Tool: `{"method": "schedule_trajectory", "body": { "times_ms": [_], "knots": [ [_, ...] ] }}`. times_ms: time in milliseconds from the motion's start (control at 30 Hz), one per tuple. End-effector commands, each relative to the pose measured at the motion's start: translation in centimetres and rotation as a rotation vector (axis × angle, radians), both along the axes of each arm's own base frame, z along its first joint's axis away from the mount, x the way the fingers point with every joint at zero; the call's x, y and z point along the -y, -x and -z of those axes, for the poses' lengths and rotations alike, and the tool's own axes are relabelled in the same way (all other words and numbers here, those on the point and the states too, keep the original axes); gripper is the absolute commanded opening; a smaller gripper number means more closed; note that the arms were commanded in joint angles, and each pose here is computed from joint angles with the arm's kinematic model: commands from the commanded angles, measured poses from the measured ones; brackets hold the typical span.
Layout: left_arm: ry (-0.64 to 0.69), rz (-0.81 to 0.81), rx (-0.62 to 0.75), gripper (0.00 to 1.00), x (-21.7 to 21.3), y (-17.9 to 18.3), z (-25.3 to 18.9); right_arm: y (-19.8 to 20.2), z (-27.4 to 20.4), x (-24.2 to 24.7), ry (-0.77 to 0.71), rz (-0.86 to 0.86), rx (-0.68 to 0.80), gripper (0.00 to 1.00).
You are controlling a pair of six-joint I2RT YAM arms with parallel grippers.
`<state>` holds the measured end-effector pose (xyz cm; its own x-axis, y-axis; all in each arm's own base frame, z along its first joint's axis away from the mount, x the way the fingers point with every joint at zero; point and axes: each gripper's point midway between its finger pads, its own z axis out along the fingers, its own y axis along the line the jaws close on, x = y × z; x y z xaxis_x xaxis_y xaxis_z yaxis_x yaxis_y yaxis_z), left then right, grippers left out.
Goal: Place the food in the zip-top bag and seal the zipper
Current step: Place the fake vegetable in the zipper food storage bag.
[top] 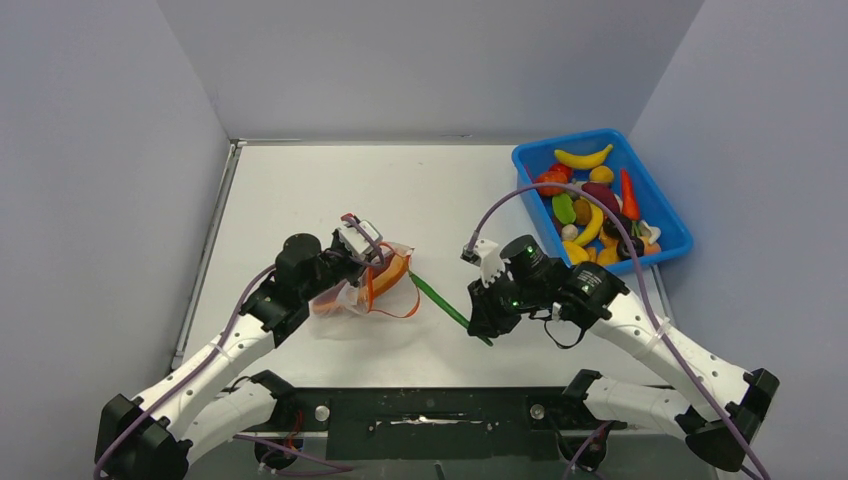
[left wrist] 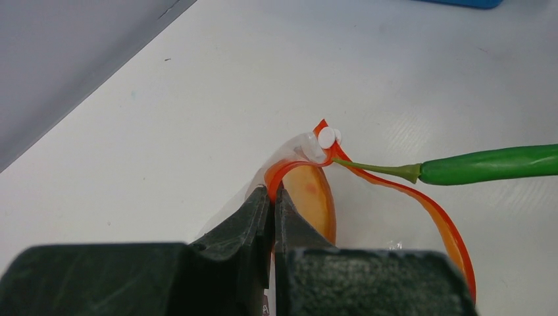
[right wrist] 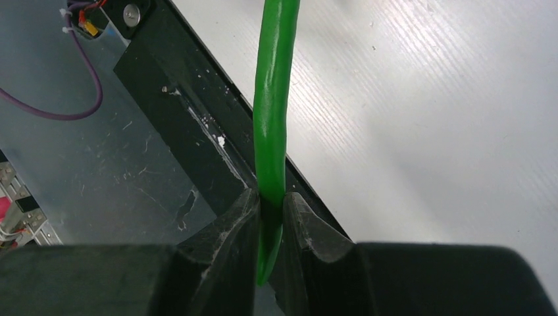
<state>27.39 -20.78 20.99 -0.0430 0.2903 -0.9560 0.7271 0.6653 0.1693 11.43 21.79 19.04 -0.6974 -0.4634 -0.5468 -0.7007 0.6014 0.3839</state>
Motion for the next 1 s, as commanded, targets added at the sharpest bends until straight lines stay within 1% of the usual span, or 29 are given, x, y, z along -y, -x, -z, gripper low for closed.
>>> {"method": "schedule_trajectory", "body": {
  "times_ms": [0, 133, 200, 367, 500, 600, 767, 900, 967],
  "knots": [
    [0.052, 0.024, 0.075, 0.0, 0.6, 0.0, -2.6, 0.3, -2.7, -0.8, -0.052, -0.017, 0.049, 0.08],
    [0.051, 0.027, 0.068, 0.0, 0.7, 0.0, -2.3, -0.3, -3.4, 0.7, 0.011, 0.022, 0.112, 0.07],
    [0.052, 0.036, 0.063, 0.0, 0.8, 0.0, -2.3, -0.2, -3.7, 0.9, 0.008, 0.027, 0.121, 0.07],
    [0.069, 0.071, 0.056, 0.0, 1.4, 0.5, -2.4, -1.2, -3.2, 0.4, 0.039, 0.028, 0.13, 0.09],
    [0.084, 0.085, 0.055, 0.0, 1.6, 0.8, -2.7, -1.8, -2.2, -0.5, 0.079, -0.001, 0.112, 0.1],
    [0.091, 0.103, 0.057, 0.0, 1.8, 1.1, -2.8, -2.2, -2.3, -1.5, 0.085, -0.03, 0.126, 0.1],
    [0.12, 0.157, 0.057, 0.0, 2.4, 2.0, -3.2, -3.0, -2.9, -4.4, 0.065, -0.103, 0.209, 0.1],
    [0.174, 0.18, 0.056, 0.0, 2.7, 2.8, -4.1, -3.7, -2.5, -6.3, 0.138, -0.179, 0.307, 0.12],
    [0.198, 0.2, 0.043, 0.0, 3.0, 3.3, -4.3, -4.6, -2.2, -6.6, 0.172, -0.186, 0.35, 0.13]
  ]
}}
